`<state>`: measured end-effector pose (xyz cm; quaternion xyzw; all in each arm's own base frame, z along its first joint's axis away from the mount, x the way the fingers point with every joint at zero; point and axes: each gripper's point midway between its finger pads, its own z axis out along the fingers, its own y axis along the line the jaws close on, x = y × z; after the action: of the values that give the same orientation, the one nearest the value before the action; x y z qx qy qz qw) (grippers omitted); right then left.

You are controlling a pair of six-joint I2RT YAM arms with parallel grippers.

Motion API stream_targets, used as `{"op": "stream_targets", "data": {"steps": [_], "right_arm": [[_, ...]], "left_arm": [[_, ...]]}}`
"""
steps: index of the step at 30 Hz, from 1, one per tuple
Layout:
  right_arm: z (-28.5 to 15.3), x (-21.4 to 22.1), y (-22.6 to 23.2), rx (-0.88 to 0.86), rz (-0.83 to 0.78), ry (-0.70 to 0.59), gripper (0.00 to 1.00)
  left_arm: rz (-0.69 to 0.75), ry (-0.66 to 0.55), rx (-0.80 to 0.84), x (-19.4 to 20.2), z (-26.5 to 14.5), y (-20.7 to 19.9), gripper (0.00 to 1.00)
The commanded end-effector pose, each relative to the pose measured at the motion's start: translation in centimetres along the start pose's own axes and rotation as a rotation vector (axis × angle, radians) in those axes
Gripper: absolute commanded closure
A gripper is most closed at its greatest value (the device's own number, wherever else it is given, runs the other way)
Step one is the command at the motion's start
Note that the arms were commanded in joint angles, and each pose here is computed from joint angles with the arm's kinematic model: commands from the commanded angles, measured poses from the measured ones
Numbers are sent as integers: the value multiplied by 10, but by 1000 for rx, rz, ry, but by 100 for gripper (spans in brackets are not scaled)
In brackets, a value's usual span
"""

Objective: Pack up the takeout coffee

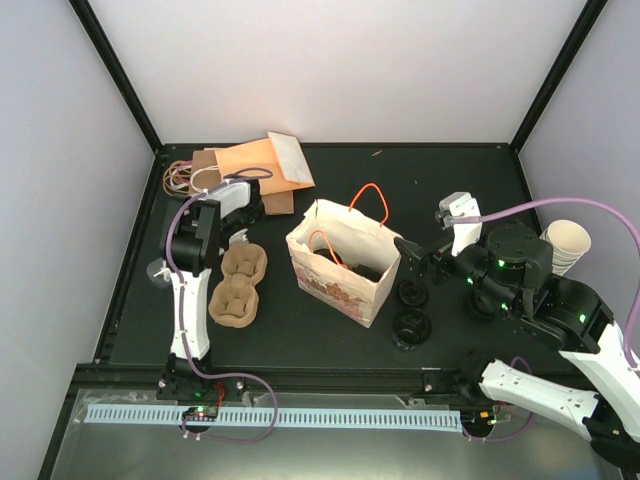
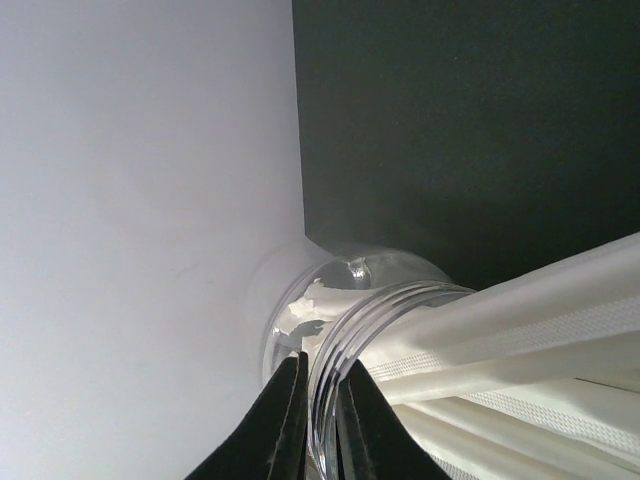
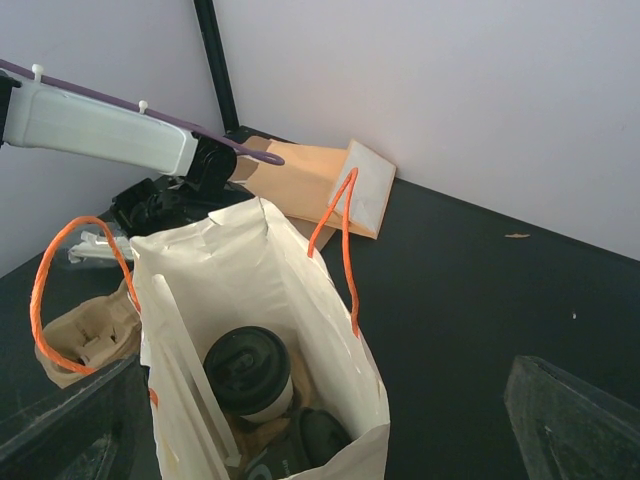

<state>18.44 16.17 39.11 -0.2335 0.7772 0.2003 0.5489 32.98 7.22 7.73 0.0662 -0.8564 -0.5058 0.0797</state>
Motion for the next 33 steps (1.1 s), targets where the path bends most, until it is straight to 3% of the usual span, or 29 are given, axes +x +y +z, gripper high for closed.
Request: {"op": "stream_targets", "data": {"steps": [1, 16, 22, 33], "right_arm": [[-7, -11, -2, 6, 2, -40, 0], [-9, -8, -5, 20, 2, -33, 0], [-9, -8, -6, 22, 5, -35, 0], [-8, -6, -4, 15, 9, -29, 0]], "left_arm": [[-91, -31, 99, -15, -17, -24, 98], [-66, -61, 173, -38, -45, -50, 99], [-107, -96, 309, -46, -64, -51, 98], [-155, -117, 389, -46, -77, -37, 98]]}}
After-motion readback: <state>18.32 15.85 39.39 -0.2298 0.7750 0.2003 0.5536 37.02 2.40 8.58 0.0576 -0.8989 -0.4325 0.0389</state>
